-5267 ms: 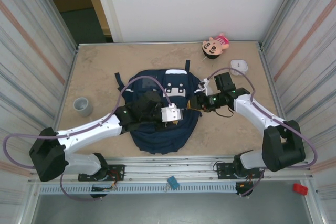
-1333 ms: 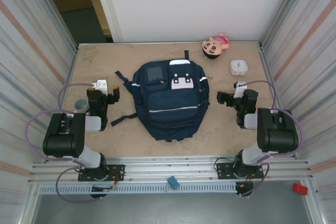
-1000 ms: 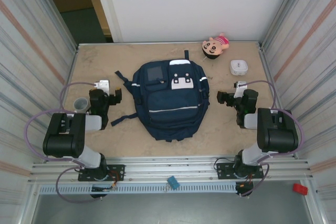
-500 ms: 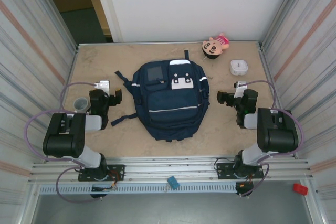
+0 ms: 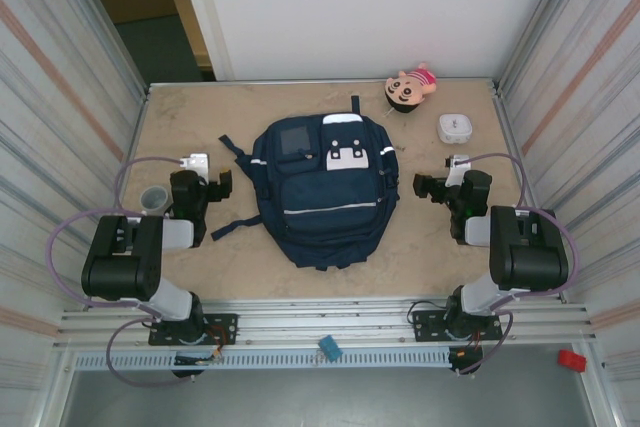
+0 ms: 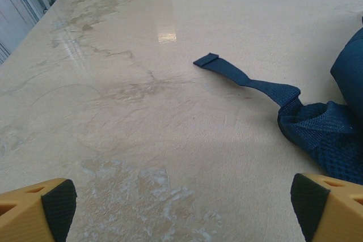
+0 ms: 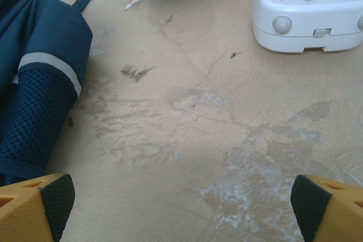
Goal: Pack books, pencil case, and school supplies into a backpack
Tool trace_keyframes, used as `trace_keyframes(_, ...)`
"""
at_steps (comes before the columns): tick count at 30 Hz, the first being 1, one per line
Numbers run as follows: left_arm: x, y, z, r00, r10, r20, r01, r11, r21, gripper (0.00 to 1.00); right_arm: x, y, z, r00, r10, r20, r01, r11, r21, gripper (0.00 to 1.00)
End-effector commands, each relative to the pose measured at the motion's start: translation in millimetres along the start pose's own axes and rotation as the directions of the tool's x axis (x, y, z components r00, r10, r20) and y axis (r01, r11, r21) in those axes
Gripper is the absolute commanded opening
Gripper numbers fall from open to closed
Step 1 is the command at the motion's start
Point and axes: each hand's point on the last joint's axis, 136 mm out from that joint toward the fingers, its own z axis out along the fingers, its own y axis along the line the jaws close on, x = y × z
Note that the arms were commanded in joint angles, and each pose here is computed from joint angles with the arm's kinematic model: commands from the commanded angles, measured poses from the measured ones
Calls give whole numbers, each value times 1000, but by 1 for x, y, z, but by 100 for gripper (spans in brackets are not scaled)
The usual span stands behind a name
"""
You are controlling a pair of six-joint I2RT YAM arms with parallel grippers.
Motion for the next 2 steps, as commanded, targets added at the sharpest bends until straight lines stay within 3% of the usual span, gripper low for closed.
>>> trace_keyframes(1,-7,-4,-1,1000,-14,22,13,1000,16,99,-15,2,2,999,-2,42,2,1000,-4,99)
trace_keyframes(2,-6,-4,-1,1000,-10,20,10,1000,16,99,-14,2,2,999,-2,40,2,1000,-5,99)
